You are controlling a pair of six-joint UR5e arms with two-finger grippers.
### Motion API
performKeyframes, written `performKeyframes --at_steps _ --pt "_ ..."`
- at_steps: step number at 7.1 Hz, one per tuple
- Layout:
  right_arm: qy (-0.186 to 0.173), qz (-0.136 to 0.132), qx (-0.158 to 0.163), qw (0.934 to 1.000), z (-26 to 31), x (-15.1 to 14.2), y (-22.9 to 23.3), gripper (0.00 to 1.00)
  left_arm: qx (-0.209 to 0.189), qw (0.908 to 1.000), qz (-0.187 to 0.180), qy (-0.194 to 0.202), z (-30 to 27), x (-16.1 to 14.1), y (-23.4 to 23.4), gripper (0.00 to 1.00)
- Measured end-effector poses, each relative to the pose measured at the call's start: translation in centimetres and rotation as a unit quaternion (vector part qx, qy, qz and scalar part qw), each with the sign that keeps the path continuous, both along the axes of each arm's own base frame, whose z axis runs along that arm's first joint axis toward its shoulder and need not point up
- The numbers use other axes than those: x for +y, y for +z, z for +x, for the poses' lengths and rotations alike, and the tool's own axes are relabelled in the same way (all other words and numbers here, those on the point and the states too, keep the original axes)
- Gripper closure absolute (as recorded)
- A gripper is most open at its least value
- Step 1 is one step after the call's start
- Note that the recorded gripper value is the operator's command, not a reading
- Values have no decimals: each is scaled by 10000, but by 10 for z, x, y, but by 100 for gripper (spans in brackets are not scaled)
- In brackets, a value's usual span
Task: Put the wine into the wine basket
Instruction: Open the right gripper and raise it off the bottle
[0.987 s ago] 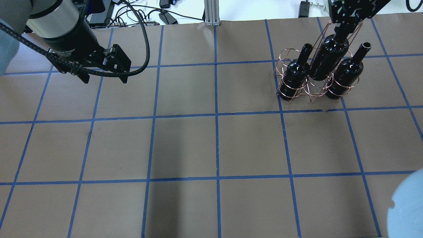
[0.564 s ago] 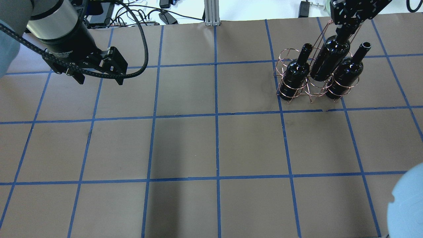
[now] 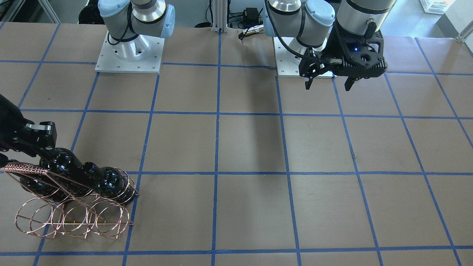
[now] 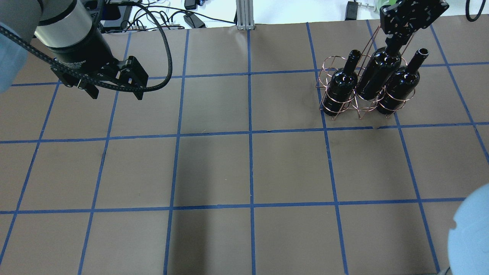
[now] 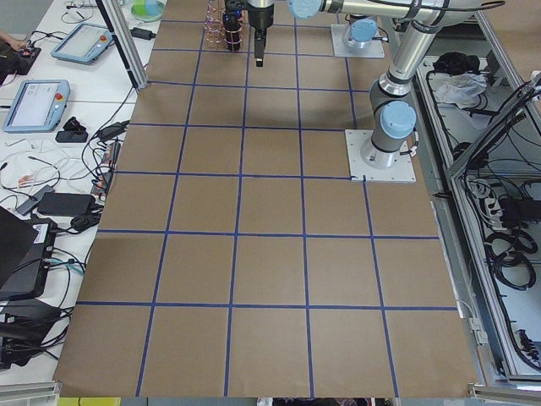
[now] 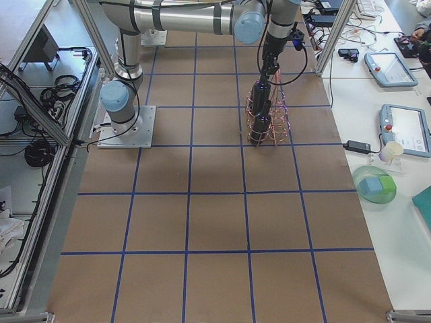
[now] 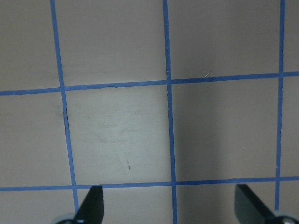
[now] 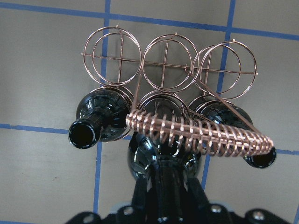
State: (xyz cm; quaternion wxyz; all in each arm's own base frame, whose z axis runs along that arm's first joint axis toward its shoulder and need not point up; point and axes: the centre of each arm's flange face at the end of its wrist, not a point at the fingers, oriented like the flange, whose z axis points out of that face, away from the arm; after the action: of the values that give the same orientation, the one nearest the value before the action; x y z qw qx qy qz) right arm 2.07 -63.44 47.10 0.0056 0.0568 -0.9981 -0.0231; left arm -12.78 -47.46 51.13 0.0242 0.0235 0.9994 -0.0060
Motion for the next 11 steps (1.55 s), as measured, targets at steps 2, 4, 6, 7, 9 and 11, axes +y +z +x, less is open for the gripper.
performKeyframes --at_steps 2,4,6,7,9,11 --pt "58 -25 -17 10000 0 -3 -32 87 -12 10000 19 -1 0 -1 -2 0" --pt "85 -14 -23 10000 0 -3 -45 35 -10 10000 19 -5 0 -1 -2 0" --pt "206 -13 -35 9998 0 -1 -44 0 -4 10000 16 -1 0 -1 -2 0" --pt "277 -73 -32 9996 1 4 -33 0 -15 10000 20 1 0 -1 -3 0" --pt "331 -253 9 9991 12 40 20 0 -23 10000 25 -3 0 -1 -3 0" --pt "324 -334 -59 9989 27 102 80 0 -24 10000 29 -5 0 -1 -3 0"
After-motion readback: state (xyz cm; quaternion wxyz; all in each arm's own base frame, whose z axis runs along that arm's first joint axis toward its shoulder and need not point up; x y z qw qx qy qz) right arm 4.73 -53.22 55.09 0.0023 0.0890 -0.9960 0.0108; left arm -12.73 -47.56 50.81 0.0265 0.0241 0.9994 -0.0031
